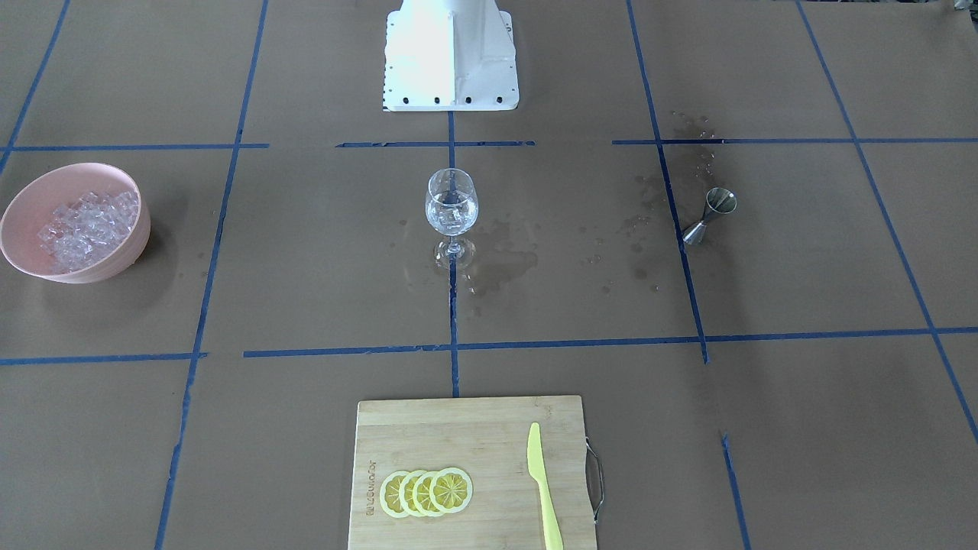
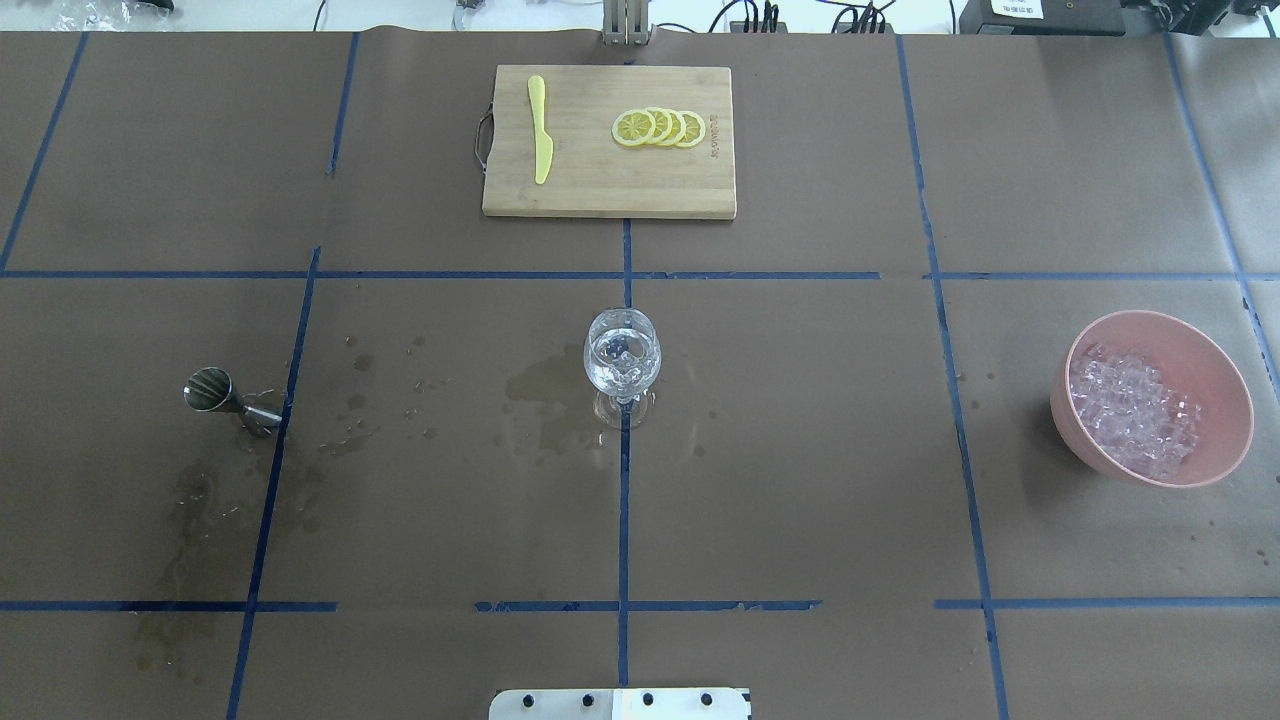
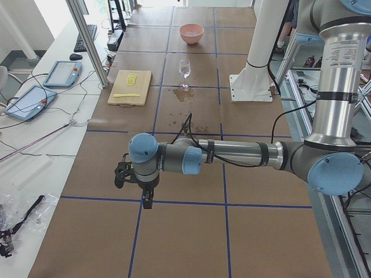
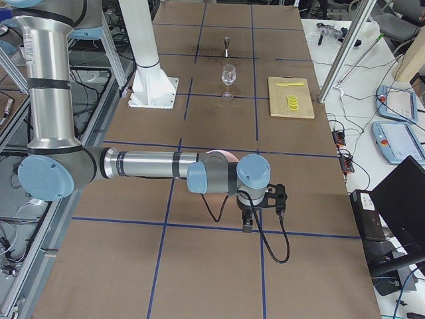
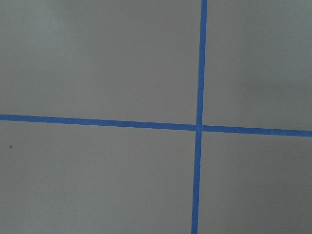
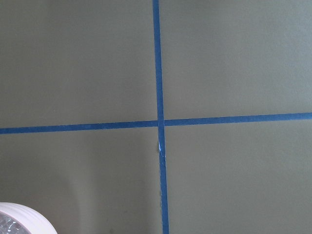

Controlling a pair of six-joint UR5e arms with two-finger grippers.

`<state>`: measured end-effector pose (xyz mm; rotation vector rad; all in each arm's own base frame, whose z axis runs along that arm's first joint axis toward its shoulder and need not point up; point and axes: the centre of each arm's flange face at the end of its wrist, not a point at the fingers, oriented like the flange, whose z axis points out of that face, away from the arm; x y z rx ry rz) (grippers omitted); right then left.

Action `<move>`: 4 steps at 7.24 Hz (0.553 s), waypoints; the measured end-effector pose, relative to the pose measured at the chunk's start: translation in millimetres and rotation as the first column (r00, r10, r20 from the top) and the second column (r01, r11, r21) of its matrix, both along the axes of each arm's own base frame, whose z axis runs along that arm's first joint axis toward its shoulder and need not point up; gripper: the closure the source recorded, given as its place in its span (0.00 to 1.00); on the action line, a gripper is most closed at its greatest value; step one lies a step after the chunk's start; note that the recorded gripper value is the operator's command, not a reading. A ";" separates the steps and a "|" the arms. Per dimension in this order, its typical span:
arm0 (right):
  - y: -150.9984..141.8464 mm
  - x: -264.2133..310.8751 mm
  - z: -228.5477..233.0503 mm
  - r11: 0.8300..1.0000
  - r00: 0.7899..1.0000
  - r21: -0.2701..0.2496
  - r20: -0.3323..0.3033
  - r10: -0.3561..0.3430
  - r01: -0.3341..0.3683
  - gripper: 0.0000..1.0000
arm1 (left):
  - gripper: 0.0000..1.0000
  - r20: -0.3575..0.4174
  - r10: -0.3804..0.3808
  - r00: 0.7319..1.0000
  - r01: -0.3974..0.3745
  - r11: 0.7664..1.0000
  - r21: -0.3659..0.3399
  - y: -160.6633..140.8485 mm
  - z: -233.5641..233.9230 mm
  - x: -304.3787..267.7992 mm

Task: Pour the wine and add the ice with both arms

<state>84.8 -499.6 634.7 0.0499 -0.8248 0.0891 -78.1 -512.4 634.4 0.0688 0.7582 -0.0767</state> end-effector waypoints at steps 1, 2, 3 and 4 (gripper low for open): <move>0.0 -0.1 0.0 1.000 1.000 0.000 0.000 0.000 0.000 0.00 | 0.00 0.000 0.000 1.000 0.000 1.000 0.001 0.0 -0.3 0.0; 0.3 -0.1 0.4 1.000 1.000 0.000 0.000 0.000 0.000 0.00 | 0.00 0.000 0.001 1.000 -0.001 1.000 0.001 0.0 -0.4 0.0; 0.6 0.1 0.8 1.000 1.000 -0.001 -0.001 0.000 0.000 0.00 | 0.00 0.000 0.001 1.000 -0.001 1.000 0.002 0.0 -0.7 0.0; 0.9 0.2 1.4 1.000 1.000 -0.002 -0.002 0.000 0.000 0.00 | 0.00 0.000 0.001 1.000 -0.001 1.000 0.004 -0.2 -1.1 0.0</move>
